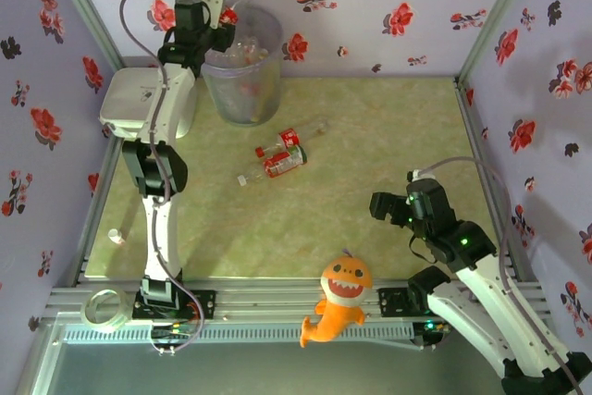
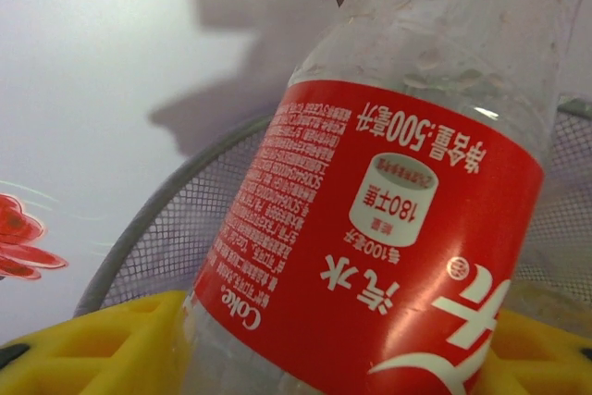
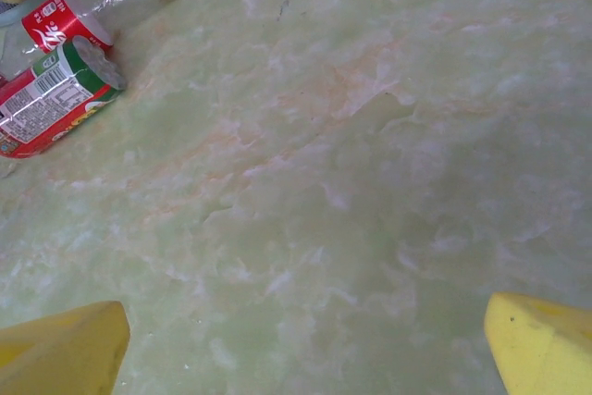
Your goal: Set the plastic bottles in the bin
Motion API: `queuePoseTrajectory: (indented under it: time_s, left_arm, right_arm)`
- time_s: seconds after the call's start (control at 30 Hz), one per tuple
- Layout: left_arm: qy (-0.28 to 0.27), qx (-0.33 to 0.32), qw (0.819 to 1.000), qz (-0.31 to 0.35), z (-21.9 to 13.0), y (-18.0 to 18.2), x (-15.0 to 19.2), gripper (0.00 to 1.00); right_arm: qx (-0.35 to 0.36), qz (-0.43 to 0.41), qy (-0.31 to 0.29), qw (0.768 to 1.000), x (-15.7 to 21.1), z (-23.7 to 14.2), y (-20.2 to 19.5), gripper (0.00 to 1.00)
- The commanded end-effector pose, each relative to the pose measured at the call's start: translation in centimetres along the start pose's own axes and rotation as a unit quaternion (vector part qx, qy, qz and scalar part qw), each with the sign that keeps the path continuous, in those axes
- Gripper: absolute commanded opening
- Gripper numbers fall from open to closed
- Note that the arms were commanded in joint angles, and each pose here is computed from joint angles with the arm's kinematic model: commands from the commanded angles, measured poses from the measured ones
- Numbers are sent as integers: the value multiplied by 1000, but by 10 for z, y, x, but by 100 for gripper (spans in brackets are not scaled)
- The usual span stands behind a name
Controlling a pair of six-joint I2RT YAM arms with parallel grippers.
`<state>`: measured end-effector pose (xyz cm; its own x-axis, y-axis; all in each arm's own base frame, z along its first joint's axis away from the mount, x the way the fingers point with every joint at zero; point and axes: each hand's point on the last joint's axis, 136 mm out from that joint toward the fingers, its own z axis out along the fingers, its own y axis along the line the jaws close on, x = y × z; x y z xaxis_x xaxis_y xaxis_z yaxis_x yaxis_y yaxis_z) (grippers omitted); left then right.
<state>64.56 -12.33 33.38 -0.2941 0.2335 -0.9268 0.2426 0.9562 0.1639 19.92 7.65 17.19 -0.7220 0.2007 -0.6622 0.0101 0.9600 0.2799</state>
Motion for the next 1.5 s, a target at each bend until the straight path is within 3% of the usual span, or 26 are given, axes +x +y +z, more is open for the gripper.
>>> queuePoseTrajectory:
  time_s: [0.0,0.1,0.2,0.4,0.73,1.03,1.3,1.47]
  left_arm:
    - [-16,2,999,31,-3,3,-10,64]
    - [-15,8,999,37,-6,0,-10,86]
    - [-20,13,999,40,-12,-1,-15,100]
    - [-41,27,998,41,-25,-6,-31,100]
    - [-101,60,993,-20,-52,-11,-69,100]
    - [-79,63,994,-45,-57,-13,-60,89]
    - [-87,46,995,-26,-121,-7,-61,90]
    - [-74,38,996,-21,-175,-9,-39,90]
  right_arm:
    - [7,5,-11,1000,-7,-3,-1,99]
    - [7,4,-9,1000,-8,-1,0,99]
    - [6,4,-9,1000,-8,0,1,99]
    - [6,5,-7,1000,-7,1,1,99]
    - [7,6,-10,1000,-5,-1,-2,99]
    - [13,5,-13,1000,-3,-5,-6,99]
    - [12,7,-19,1000,-4,-3,-6,99]
    - [6,12,-20,1000,-6,5,-2,99]
